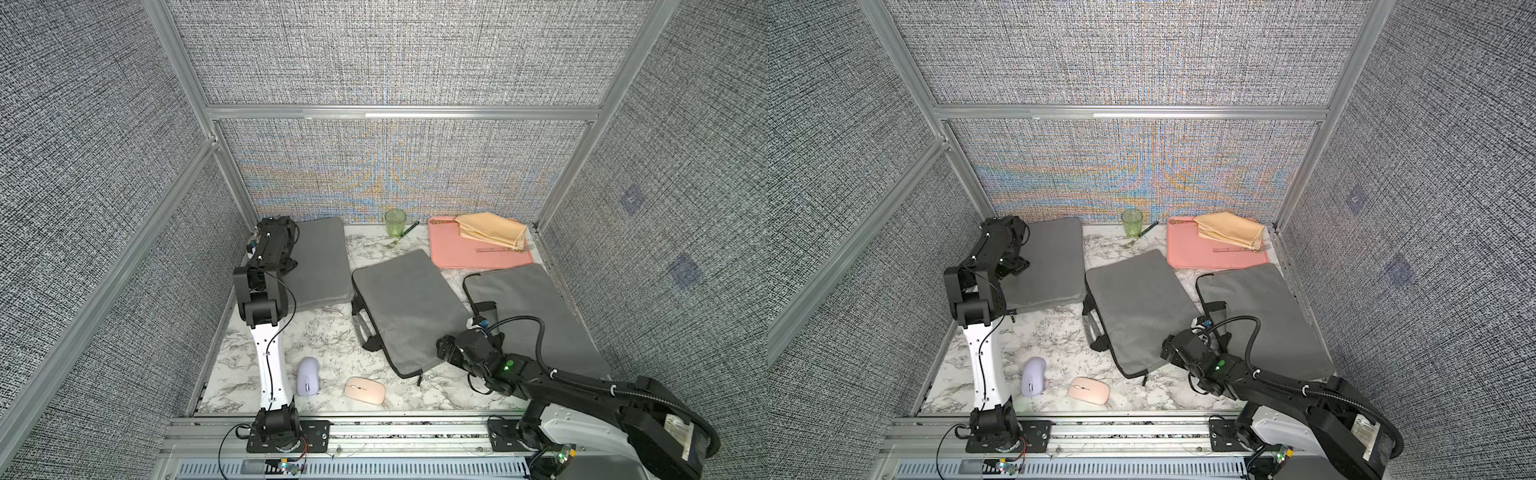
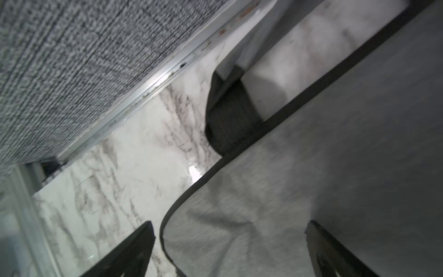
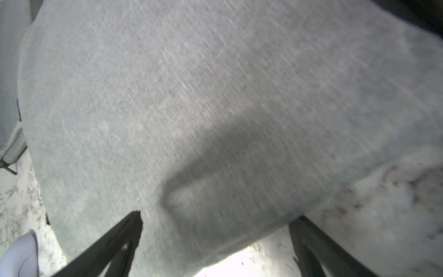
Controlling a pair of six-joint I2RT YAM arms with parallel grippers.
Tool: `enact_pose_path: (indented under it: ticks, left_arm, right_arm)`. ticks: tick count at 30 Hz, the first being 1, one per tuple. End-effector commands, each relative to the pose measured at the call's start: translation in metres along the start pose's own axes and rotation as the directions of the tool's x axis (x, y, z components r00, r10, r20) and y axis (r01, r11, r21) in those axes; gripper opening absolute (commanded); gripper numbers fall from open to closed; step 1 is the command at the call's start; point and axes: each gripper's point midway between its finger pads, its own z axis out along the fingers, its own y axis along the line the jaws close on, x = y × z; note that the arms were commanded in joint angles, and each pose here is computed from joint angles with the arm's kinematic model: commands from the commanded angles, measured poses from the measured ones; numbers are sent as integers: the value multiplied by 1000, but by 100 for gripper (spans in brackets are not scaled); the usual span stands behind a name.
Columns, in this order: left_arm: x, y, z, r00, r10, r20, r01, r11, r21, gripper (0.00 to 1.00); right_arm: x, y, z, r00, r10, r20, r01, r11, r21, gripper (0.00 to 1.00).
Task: Put the mouse into the laptop bag
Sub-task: Move the zippered laptop bag to the center of the board, then adjust the zippered laptop bag at the center of the board.
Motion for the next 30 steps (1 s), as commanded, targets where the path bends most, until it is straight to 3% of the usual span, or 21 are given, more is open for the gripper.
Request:
enact_pose_path:
  ticks: [1, 5, 8, 9, 13, 18, 20, 25, 27, 30]
  left_arm:
    - [-6, -7, -25, 999, 25, 48, -30, 994, 108, 99]
    - [8, 7, -67, 994, -11, 109, -22, 955, 295, 99]
    - [46, 20, -100, 994, -7, 108, -50, 856, 514, 99]
    - [60, 22, -115, 993, -4, 118, -68, 797, 600, 99]
    - [145, 22, -140, 980, 111, 166, -199, 547, 813, 99]
    - [242, 29, -166, 920, 263, 291, -363, 289, 886, 99]
    - [268, 32, -168, 898, 304, 318, -393, 234, 889, 99]
    - [320, 27, -185, 876, 388, 288, -347, 90, 934, 99]
    - [335, 25, -184, 867, 407, 286, -353, 97, 931, 99]
    - [352, 19, -176, 863, 434, 258, -337, 114, 935, 99]
  right_arm:
    - [5, 0, 7, 999, 34, -21, -33, 999, 4, 99]
    - [3, 0, 19, 998, 61, -14, -61, 998, 19, 99]
    - [-1, 5, 28, 998, 59, -19, -58, 998, 27, 97]
    - [-4, 9, 32, 998, 55, -22, -54, 998, 27, 91]
    - [-13, 18, 40, 999, 32, -28, -31, 999, 34, 40]
    - [-26, 15, 37, 1000, 14, 0, -14, 998, 60, 9]
    - [-35, 8, 33, 1000, 12, 21, -14, 996, 86, 1]
    - [-57, -5, 25, 998, -13, 62, 4, 991, 135, 0]
    - [-59, -6, 23, 997, -64, 50, 56, 989, 140, 2]
    - [-51, -4, 16, 992, -126, -8, 126, 984, 128, 27]
